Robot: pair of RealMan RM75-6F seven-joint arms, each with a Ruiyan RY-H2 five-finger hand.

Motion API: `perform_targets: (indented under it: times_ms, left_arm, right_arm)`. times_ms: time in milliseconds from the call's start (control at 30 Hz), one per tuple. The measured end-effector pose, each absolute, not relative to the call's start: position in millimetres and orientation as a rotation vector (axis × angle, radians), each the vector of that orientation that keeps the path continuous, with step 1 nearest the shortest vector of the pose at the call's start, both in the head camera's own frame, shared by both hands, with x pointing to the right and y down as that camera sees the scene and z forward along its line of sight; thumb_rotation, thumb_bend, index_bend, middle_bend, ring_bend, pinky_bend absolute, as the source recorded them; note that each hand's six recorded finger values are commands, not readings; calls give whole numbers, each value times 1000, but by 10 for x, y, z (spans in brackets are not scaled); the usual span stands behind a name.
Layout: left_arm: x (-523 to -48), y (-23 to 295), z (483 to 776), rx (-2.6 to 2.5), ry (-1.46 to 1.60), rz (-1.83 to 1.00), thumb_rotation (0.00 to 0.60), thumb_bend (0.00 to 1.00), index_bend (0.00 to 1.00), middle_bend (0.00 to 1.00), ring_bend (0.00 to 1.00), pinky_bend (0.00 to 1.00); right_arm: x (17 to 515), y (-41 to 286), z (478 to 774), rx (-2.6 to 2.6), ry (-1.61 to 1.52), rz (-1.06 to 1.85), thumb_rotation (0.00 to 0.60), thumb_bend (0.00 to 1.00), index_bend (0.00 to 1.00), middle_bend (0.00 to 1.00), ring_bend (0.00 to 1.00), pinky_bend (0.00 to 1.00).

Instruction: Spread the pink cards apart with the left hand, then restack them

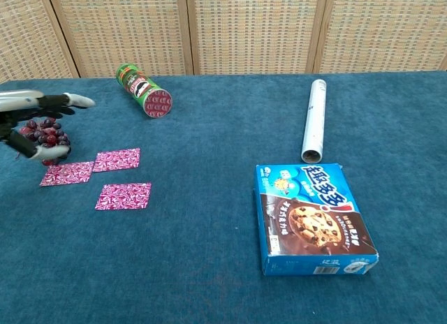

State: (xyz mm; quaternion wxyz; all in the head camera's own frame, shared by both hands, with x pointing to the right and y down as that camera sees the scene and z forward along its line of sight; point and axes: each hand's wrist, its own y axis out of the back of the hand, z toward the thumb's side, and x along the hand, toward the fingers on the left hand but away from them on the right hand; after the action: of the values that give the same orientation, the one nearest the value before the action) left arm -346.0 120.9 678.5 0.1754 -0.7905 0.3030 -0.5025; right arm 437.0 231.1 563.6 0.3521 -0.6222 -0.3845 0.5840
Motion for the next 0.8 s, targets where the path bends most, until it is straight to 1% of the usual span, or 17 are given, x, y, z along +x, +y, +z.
perform_targets:
  times_ms: [167,367,800]
  left_arm:
    - [-3703,1360,6777,-2217,903,-1445,600,97,21,0,0,0]
    - [-3960,1527,6827,-2181,957,-1484,600,127,21,0,0,0]
    - [-3815,1757,6911,-2409,976,-1387,600,171,22,0,0,0]
  right_arm:
    - [4365,2313,5632,-1607,-994,1510,600,0,0,0,0,0]
    - [4359,2313,5633,-1607,-991,1510,600,0,0,0,0,0]
    - [4356,2314,5637,-1610,-989,1513,600,0,0,0,0,0]
